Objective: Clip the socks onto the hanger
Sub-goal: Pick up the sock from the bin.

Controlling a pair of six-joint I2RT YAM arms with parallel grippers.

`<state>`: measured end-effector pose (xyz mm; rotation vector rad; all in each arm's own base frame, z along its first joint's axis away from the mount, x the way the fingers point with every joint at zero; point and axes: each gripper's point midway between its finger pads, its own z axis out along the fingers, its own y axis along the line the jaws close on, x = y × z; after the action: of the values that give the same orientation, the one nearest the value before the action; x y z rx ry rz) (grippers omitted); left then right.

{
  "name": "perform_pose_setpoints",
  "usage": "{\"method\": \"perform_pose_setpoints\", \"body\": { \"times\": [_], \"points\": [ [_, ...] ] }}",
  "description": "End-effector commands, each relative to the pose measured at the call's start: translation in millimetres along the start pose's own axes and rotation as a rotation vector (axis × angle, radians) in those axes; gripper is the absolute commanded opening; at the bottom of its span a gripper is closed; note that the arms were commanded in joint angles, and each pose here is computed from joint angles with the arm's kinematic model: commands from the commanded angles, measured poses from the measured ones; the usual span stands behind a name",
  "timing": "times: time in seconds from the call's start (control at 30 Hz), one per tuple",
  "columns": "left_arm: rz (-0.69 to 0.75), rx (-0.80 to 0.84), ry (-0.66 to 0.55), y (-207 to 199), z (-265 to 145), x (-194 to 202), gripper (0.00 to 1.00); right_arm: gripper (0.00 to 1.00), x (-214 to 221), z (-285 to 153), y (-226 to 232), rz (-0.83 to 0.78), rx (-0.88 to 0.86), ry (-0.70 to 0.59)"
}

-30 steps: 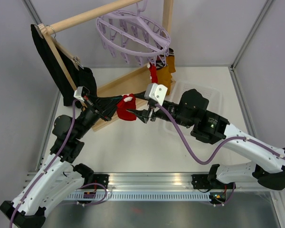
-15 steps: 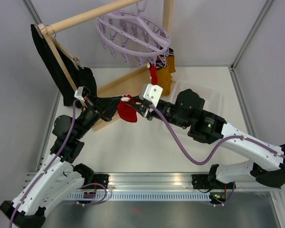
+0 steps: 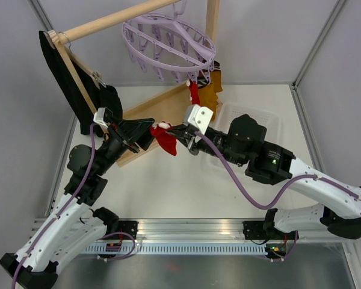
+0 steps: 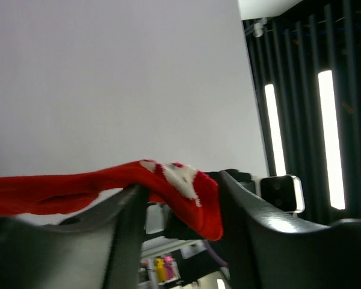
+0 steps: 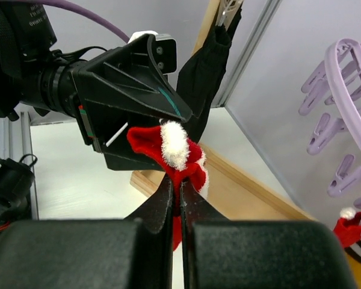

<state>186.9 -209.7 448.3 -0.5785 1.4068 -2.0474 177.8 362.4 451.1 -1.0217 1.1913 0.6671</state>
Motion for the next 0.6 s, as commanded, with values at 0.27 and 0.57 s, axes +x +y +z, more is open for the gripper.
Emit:
{"method": "perform_pose_setpoints", "body": {
  "times": [0.27, 0.57],
  "points": [
    [0.944, 0.048, -0.080, -79.4, 6.8, -13.4, 0.75, 0.00, -6.6, -48.4, -25.9, 0.162, 0.161, 0.072],
    [1.591, 0.202, 0.071, -66.8, -11.9, 3.9, 0.72, 0.00, -34.9, -42.1, -42.4, 0.272, 0.228, 0.134]
  ]
}}
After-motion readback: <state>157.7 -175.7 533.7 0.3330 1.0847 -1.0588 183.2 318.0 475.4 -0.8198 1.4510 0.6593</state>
